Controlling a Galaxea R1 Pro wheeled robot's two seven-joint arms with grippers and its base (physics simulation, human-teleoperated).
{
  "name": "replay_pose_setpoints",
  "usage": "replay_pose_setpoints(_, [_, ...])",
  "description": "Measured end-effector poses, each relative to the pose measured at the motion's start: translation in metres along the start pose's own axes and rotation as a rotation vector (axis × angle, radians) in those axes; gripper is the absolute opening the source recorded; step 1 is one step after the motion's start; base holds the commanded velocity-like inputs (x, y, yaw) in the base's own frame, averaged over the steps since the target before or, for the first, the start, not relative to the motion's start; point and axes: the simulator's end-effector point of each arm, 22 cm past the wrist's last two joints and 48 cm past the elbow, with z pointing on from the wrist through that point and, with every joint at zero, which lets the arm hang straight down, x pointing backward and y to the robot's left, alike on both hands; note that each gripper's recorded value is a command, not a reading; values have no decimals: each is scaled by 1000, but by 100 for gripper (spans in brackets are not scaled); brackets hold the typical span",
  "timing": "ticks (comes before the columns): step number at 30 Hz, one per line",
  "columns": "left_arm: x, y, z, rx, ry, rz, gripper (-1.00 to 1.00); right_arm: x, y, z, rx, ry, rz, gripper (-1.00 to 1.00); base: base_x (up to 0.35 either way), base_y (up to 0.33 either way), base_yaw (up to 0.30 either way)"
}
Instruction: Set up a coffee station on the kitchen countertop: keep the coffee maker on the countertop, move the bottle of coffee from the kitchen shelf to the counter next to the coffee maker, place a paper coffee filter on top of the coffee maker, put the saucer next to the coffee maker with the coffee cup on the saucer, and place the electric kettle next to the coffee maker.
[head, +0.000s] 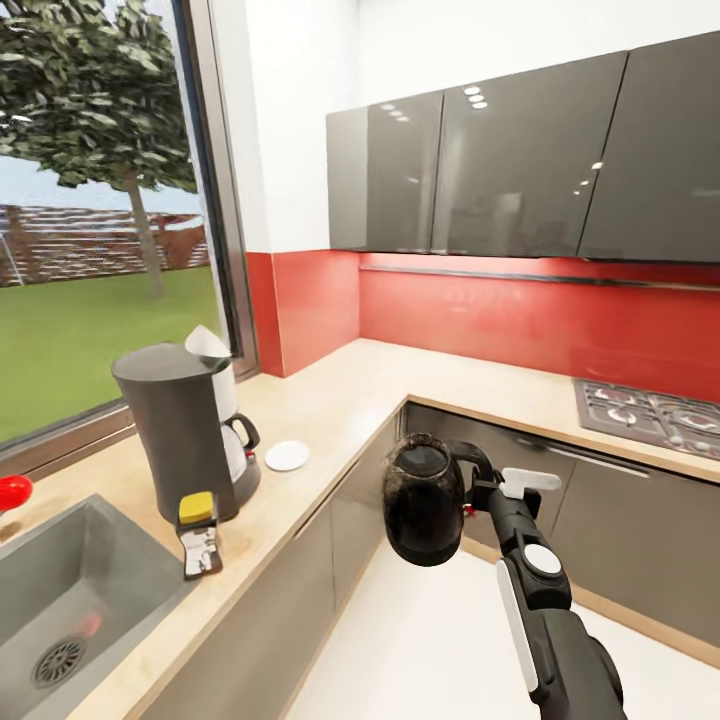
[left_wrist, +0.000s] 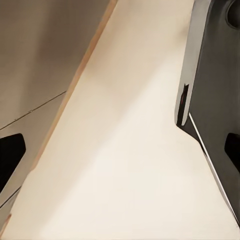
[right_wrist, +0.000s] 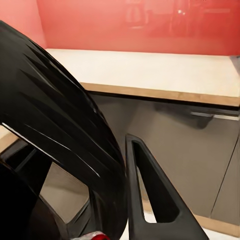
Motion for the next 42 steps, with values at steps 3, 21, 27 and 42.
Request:
replay_pose_setpoints(3, [0,0,0,0,0,1,100,0,0,0,0,0,0,-100,243,-199,22])
replay_pose_setpoints(21, [-2,-1,0,2,-5,-2,100,-3,1,-1,-1,-6,2,-100,243,-199,150])
replay_pose_setpoints(27, [-2,-1,0,2,-5,-2,100,-3,1,-1,-1,-6,2,-100,243,-199,2])
replay_pose_setpoints(42, [-4,-1,0,2,-11,-5,100,-6,1,-2,-3,-11,3,-100,236,-205,92])
